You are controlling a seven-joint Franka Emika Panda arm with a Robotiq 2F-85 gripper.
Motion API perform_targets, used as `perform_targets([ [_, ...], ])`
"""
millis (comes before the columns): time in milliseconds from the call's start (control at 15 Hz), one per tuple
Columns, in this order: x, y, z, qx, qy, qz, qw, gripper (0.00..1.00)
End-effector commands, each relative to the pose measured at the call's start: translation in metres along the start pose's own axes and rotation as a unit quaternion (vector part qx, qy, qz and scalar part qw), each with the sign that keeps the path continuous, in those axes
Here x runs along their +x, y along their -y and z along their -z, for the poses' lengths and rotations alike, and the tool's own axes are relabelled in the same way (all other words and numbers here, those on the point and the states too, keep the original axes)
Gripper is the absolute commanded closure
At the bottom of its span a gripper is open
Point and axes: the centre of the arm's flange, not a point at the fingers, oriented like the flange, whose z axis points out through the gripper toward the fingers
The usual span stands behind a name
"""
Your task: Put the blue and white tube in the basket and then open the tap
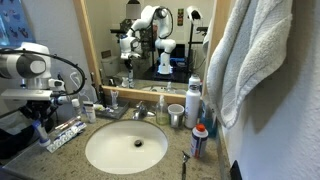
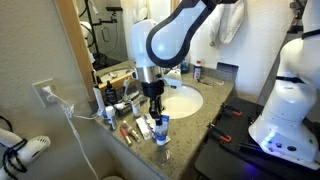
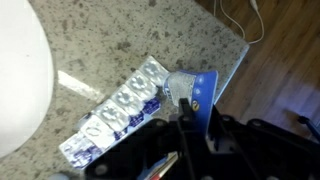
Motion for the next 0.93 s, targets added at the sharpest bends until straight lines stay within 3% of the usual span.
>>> perform_targets([
  [0,0.010,-0.034,0.056,-0.038,-0.005,-0.044,0.9983,0.96],
  [533,0.043,-0.110,0.156,-0.127,-0.043,-0.127,0.9828,0.96],
  [867,0.056,-0.148,0.173,-0.171,-0.085,-0.188,0.9634,0.96],
])
